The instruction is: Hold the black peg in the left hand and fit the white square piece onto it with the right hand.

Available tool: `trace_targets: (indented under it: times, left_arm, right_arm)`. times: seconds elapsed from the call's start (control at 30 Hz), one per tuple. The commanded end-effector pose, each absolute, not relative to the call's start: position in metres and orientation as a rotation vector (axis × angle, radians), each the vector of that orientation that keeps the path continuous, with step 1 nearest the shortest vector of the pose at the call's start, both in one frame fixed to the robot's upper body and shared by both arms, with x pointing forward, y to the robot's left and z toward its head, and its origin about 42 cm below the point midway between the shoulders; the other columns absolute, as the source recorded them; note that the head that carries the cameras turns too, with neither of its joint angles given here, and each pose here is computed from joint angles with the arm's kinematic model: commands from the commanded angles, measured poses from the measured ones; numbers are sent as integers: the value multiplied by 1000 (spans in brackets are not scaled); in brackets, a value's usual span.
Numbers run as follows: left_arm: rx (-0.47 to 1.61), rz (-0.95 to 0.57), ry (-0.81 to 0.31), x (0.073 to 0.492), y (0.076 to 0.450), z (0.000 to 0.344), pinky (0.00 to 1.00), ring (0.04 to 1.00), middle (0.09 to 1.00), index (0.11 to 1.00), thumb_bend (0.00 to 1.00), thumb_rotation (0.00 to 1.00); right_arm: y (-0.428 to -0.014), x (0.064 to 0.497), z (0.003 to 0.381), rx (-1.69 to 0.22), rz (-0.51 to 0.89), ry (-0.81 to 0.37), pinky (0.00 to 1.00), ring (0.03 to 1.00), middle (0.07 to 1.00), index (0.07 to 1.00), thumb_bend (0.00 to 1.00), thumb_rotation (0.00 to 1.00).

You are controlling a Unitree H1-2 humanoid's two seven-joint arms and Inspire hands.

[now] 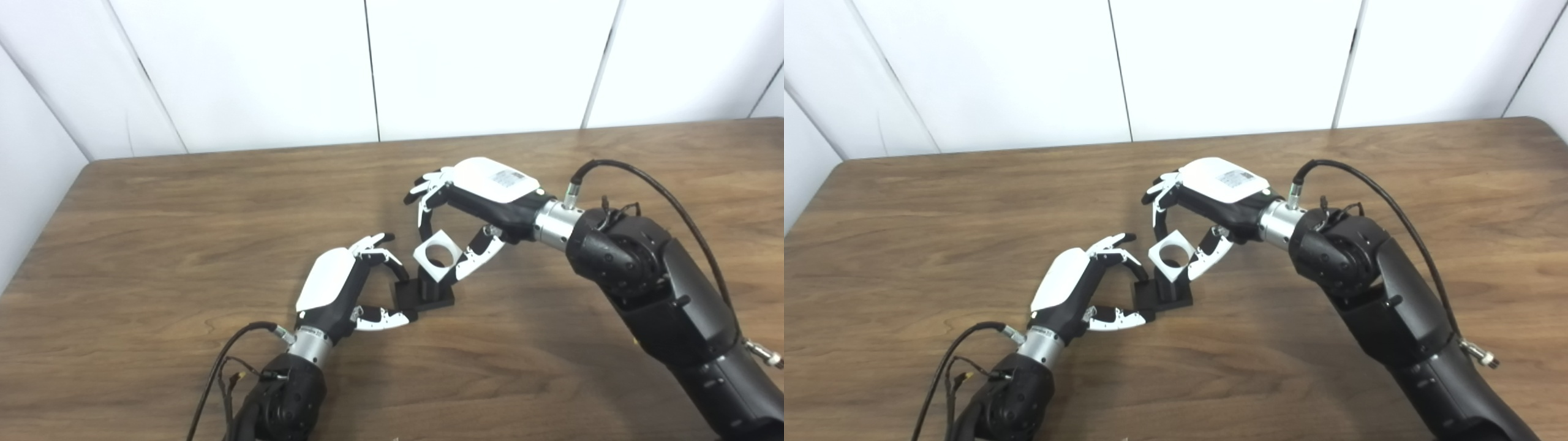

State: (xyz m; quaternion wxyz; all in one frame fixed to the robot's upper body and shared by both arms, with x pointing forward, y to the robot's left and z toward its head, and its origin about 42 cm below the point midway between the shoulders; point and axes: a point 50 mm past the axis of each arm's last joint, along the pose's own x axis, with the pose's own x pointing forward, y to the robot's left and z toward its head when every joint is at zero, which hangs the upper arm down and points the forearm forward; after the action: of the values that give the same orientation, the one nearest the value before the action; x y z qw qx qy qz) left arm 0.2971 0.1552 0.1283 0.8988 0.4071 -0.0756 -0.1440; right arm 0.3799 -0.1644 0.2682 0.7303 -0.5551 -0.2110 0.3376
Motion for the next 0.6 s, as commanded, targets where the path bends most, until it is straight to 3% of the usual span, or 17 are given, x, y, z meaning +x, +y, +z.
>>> trace_targets:
  times: [0.0, 0.57]
  left_arm:
    - [873, -327, -94, 293, 160, 119, 802, 918, 901, 491, 523, 76]
    - [868, -326, -94, 296, 159, 122, 834, 927, 906, 491, 523, 75]
  right_arm:
    - [-163, 384, 289, -1231, 702, -543, 924, 909, 830, 482, 519, 146]
    - [-154, 378, 280, -1222, 736, -539, 931, 920, 835, 481, 519, 147]
